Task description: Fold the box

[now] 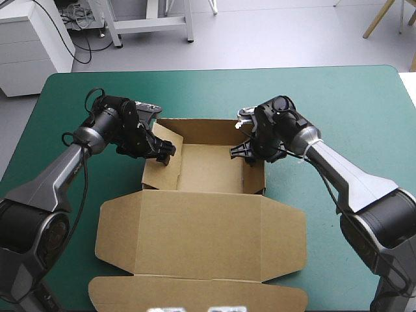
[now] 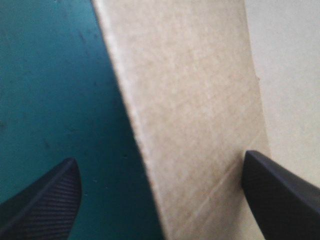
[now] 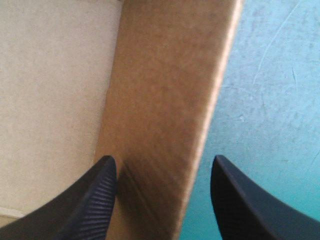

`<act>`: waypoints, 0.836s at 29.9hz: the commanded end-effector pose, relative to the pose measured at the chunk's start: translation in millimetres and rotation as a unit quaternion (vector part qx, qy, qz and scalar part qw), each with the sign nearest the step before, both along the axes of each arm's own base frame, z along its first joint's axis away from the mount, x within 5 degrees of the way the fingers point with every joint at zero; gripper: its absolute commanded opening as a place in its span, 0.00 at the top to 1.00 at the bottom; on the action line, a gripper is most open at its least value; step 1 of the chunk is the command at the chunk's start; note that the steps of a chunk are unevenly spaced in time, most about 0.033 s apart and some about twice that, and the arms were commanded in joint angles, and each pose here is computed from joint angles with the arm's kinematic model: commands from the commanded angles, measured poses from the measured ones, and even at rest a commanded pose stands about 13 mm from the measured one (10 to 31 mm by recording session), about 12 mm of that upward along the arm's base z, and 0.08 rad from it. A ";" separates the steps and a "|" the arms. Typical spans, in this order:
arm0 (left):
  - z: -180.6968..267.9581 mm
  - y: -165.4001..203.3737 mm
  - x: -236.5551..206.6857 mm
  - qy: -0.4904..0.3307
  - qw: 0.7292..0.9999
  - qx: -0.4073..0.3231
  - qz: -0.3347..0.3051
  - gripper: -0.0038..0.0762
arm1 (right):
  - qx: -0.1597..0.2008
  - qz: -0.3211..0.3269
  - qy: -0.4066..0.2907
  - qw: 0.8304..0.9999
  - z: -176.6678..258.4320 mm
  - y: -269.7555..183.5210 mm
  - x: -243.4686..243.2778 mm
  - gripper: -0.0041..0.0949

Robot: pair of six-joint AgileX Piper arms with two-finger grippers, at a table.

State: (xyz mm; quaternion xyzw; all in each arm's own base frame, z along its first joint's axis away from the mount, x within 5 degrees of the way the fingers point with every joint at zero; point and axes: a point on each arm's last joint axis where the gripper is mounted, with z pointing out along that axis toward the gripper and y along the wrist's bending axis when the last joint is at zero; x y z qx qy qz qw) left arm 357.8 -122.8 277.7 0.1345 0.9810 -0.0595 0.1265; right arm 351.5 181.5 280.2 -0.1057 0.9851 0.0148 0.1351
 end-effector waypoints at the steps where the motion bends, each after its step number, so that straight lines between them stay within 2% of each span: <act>1: 35.1 -0.5 -1.5 -0.056 0.998 -0.019 0.000 0.18 | 0.015 0.004 -0.043 0.999 35.5 -3.9 -4.0 0.43; 10: 73.8 -0.1 -0.5 -0.081 0.996 -0.021 -0.004 0.23 | 0.040 0.018 -0.108 0.993 82.4 -3.5 -2.6 0.43; 16: 109.4 0.7 -3.5 -0.109 0.994 -0.030 -0.007 0.26 | 0.038 0.026 -0.150 0.988 108.2 -10.0 -8.6 0.43; 25: 164.2 -1.3 -9.3 -0.190 0.979 -0.078 -0.011 0.36 | 0.046 0.032 -0.183 0.982 133.5 -19.0 -24.1 0.43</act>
